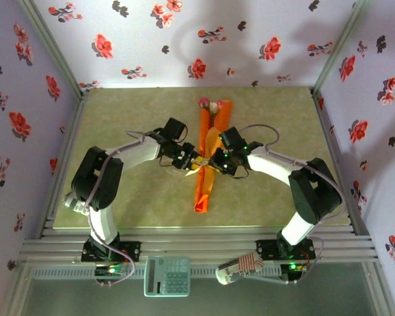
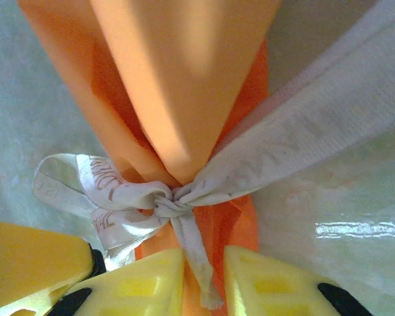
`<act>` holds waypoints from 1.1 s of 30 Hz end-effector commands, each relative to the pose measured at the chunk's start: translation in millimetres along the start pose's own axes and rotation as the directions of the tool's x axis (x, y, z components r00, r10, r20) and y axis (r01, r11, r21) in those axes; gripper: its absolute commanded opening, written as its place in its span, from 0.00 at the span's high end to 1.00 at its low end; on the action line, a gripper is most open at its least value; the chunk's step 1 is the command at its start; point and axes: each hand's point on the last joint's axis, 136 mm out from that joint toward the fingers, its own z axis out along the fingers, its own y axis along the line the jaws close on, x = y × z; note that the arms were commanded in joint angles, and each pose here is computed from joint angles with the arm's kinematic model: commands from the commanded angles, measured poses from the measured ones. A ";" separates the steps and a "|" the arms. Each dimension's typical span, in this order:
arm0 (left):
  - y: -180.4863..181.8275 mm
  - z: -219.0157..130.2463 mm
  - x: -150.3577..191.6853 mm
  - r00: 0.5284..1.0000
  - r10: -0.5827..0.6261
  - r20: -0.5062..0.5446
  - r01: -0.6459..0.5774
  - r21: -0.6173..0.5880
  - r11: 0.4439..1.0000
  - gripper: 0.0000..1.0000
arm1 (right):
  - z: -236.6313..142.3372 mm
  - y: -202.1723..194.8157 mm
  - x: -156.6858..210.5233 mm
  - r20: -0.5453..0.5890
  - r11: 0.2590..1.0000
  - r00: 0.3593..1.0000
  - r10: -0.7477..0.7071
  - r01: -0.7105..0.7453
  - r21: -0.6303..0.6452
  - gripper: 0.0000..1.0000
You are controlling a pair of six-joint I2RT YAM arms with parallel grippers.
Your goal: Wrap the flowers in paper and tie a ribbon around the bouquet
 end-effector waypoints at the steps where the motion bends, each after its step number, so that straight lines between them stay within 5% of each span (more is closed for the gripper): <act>1: -5.8 2.2 5.8 1.000 0.010 -0.026 -0.010 -0.004 1.000 0.79 | -5.1 12.4 -12.2 0.037 1.000 0.999 -0.007 0.008 -0.019 0.79; 7: -14.4 4.2 8.0 0.999 0.025 -0.032 -0.025 -0.002 1.000 0.79 | -6.2 10.2 -19.0 0.048 1.000 0.999 -0.009 0.009 -0.014 0.76; 15: -17.6 12.7 11.1 0.998 0.034 -0.046 -0.035 -0.023 0.999 0.79 | -2.8 10.5 -19.0 0.040 1.000 0.999 0.010 -0.009 -0.025 0.88; 22: -14.7 17.0 12.0 0.998 0.036 -0.047 -0.039 -0.052 0.998 0.78 | 0.5 7.4 -17.6 0.035 1.000 0.999 0.024 -0.024 -0.020 0.76; 29: -17.6 25.4 9.3 0.998 0.041 -0.047 -0.044 -0.058 0.997 0.80 | -0.1 15.0 -20.4 0.043 0.999 0.998 0.037 -0.035 -0.037 1.00; 33: -14.9 31.5 3.9 0.998 0.044 -0.038 -0.046 -0.075 0.996 0.84 | -13.8 17.8 -18.1 0.053 1.000 0.999 0.012 -0.010 -0.027 1.00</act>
